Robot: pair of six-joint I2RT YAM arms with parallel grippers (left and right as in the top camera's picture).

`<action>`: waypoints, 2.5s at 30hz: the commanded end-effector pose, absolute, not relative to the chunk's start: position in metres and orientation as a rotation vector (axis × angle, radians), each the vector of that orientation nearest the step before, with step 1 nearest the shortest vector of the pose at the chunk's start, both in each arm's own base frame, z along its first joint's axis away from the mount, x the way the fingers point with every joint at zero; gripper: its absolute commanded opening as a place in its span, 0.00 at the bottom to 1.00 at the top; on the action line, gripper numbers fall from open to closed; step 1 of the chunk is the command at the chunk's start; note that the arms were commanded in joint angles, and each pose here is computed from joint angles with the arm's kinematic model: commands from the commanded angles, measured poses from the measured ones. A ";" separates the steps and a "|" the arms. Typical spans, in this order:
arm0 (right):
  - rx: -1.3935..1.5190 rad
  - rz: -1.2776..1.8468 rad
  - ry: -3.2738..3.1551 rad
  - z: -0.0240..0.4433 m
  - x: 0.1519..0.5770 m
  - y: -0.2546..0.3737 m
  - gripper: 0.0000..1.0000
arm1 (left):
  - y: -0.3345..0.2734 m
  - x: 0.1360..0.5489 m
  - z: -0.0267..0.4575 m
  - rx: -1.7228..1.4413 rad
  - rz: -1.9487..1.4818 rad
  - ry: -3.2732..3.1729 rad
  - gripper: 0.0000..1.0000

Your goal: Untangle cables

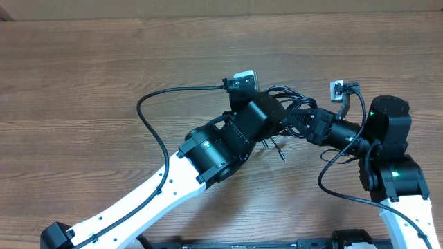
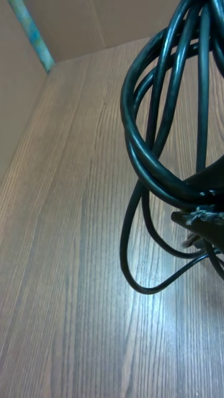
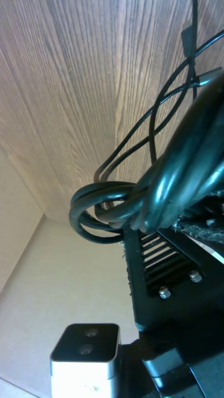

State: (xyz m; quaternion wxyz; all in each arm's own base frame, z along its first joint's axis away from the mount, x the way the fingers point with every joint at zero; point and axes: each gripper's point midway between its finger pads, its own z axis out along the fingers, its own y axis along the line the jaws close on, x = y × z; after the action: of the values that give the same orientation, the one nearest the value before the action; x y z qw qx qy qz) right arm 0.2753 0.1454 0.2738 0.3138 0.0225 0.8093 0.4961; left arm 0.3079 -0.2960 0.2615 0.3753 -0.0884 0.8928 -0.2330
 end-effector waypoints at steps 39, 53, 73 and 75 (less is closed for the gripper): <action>-0.141 1.459 2.038 0.302 0.258 0.161 0.04 | -0.192 0.365 0.299 -0.556 -0.194 1.952 0.04; -0.110 1.438 2.044 0.301 0.261 0.159 0.73 | -0.230 0.362 0.293 -0.478 -0.410 2.054 0.04; -0.092 1.435 2.059 0.297 0.264 0.159 0.67 | -0.292 0.335 0.302 -0.247 -0.612 2.101 0.04; -0.092 1.435 2.060 0.296 0.264 0.159 0.64 | -0.294 0.333 0.302 -0.242 -0.618 2.098 0.04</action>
State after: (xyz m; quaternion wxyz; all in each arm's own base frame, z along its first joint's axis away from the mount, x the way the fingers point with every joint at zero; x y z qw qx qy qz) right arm 0.2627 0.1598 0.2933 0.3036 -0.0352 0.7804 0.5455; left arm 0.3352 -0.2898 0.2909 0.4431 -0.1120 0.8557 -0.2426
